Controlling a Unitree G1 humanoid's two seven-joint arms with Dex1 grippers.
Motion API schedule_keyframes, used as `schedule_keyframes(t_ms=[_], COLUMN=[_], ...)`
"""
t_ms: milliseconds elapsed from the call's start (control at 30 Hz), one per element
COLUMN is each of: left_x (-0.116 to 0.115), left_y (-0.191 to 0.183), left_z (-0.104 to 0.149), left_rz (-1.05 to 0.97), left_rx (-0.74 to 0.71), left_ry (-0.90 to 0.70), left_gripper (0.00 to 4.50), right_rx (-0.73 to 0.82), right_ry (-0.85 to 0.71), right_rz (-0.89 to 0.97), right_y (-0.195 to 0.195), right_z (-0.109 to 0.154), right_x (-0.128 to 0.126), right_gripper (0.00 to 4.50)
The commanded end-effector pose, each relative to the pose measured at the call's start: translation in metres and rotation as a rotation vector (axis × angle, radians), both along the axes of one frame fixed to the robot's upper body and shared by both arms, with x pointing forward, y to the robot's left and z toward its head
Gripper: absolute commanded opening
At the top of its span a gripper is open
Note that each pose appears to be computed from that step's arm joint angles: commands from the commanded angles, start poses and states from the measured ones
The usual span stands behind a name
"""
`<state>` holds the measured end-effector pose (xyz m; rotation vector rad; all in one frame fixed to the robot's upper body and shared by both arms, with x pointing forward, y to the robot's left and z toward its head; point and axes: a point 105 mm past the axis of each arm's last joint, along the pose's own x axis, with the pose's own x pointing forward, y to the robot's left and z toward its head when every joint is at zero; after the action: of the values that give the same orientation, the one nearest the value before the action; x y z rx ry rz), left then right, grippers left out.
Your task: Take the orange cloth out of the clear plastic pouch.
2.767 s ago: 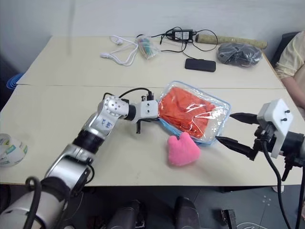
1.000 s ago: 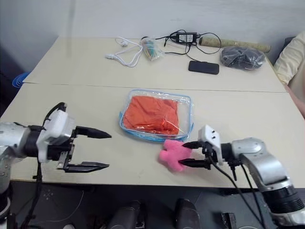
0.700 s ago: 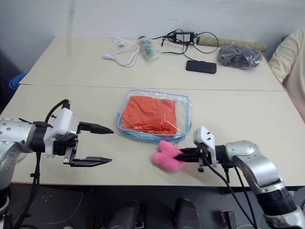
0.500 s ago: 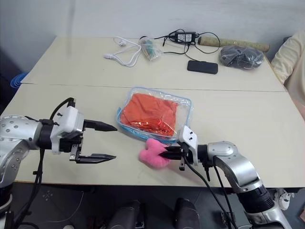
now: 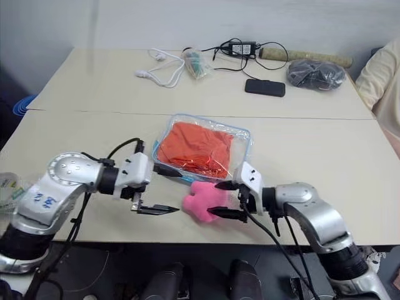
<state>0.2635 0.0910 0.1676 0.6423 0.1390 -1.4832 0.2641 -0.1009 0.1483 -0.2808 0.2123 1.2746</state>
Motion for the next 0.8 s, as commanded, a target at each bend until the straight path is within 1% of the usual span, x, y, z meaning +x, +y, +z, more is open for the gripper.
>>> schedule_keyframes(t_ms=[33, 100, 133, 200, 267, 400, 533, 600, 667, 767, 800], left_x=[0.002, 0.004, 0.006, 0.011, 0.012, 0.013, 0.020, 0.021, 0.022, 0.023, 0.024], left_y=[-0.016, -0.026, -0.030, -0.040, -0.048, -0.059, -0.063, -0.062, -0.061, -0.058, -0.056], left_z=[0.003, -0.002, -0.004, -0.010, -0.019, -0.038, -0.050, -0.051, -0.049, -0.043, -0.041], left_rz=[-0.084, -0.126, -0.136, -0.160, -0.203, -0.251, -0.233, -0.228, -0.225, -0.205, -0.194], left_rx=[0.016, 0.037, 0.041, 0.051, 0.073, 0.112, 0.130, 0.128, 0.124, 0.102, 0.094], left_ry=[-0.059, -0.082, -0.087, -0.105, -0.109, -0.094, -0.087, -0.086, -0.087, -0.081, -0.082], left_gripper=[4.36, 4.36, 4.36, 4.36, 4.36, 4.36, 4.36, 3.96, 3.49, 2.57, 2.35], right_rx=[0.002, -0.045, -0.083, -0.239, -0.390, -0.454, -0.486, -0.456, -0.458, -0.474, -0.466], right_ry=[-0.103, -0.167, -0.202, -0.334, -0.445, -0.531, -0.612, -0.610, -0.609, -0.610, -0.607], right_rz=[0.015, 0.005, -0.003, -0.010, 0.028, 0.094, 0.150, 0.145, 0.154, 0.168, 0.166], right_y=[-0.012, -0.024, -0.030, -0.043, -0.052, -0.046, -0.036, -0.032, -0.032, -0.035, -0.035], right_z=[0.041, 0.053, 0.055, 0.049, 0.036, 0.025, 0.019, 0.018, 0.015, 0.010, 0.011], right_x=[-0.003, 0.002, 0.007, 0.021, 0.032, 0.048, 0.060, 0.065, 0.067, 0.068, 0.068], right_gripper=[4.09, 4.09, 4.09, 4.09, 4.09, 4.09, 4.09, 3.71, 3.18, 2.13, 1.84])
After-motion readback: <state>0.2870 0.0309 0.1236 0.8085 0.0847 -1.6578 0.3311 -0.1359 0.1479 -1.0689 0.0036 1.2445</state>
